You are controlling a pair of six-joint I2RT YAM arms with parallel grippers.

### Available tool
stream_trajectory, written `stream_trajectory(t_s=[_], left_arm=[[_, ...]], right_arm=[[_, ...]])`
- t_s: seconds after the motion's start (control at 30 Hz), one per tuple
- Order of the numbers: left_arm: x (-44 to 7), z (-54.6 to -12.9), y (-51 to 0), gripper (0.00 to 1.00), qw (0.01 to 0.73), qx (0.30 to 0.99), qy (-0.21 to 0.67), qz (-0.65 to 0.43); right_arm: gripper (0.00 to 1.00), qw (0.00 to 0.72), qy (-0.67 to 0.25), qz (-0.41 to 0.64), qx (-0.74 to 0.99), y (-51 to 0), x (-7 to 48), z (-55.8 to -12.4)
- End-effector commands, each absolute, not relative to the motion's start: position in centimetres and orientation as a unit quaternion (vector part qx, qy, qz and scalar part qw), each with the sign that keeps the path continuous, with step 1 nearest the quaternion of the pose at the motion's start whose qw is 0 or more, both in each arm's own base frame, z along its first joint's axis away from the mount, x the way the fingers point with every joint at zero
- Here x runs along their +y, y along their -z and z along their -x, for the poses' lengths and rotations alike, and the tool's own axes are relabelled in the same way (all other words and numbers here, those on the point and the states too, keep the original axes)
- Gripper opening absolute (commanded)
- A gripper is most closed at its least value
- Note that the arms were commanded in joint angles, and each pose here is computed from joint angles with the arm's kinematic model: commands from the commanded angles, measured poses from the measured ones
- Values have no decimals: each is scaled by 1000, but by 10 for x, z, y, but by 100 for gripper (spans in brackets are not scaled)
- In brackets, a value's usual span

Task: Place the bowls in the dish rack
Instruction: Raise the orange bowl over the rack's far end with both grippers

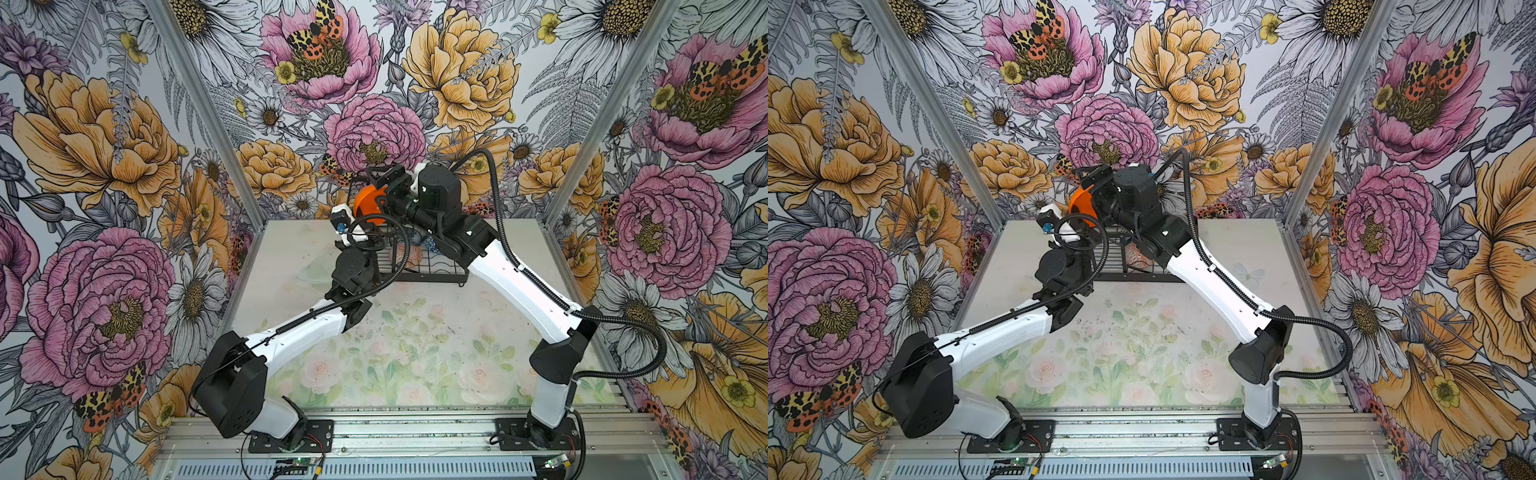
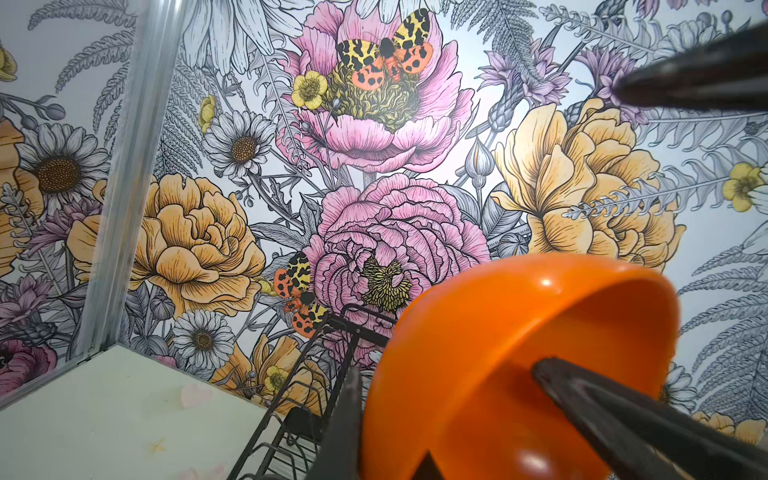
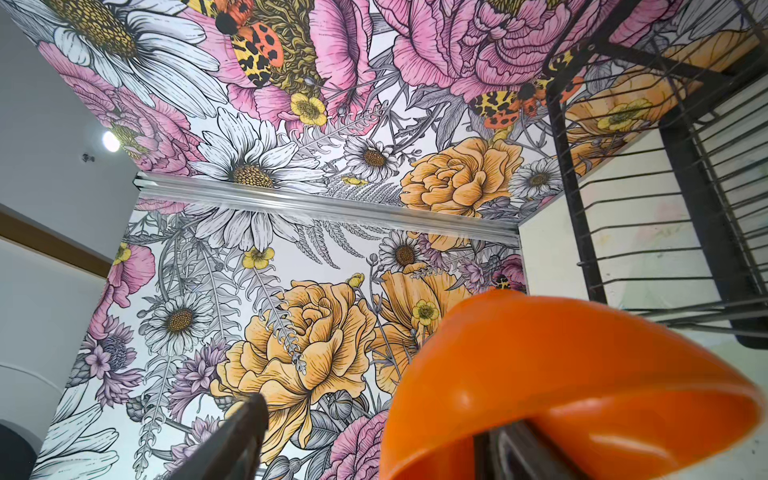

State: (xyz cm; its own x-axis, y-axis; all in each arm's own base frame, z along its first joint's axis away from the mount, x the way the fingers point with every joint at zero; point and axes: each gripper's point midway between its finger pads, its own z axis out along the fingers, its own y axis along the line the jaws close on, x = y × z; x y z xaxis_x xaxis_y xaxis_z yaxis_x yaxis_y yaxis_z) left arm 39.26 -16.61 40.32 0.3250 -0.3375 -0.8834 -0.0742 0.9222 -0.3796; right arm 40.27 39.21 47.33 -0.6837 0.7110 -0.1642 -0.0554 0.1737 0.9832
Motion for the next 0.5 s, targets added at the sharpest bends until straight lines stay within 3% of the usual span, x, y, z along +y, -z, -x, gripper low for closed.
stream_trajectory(t_s=[0.0,0.17,0.47], left_arm=[[-161,-386,-420,0,808,547,86,202],[-161,-383,-420,0,810,544,81,204],[-158,-378,-422,0,813,541,72,202]], right_arm=[[73,313,-616,-222,688,-487,401,-398],[51,307,-619,-217,689,-487,403,-397],[30,312,-610,-219,695,-482,394,-391]])
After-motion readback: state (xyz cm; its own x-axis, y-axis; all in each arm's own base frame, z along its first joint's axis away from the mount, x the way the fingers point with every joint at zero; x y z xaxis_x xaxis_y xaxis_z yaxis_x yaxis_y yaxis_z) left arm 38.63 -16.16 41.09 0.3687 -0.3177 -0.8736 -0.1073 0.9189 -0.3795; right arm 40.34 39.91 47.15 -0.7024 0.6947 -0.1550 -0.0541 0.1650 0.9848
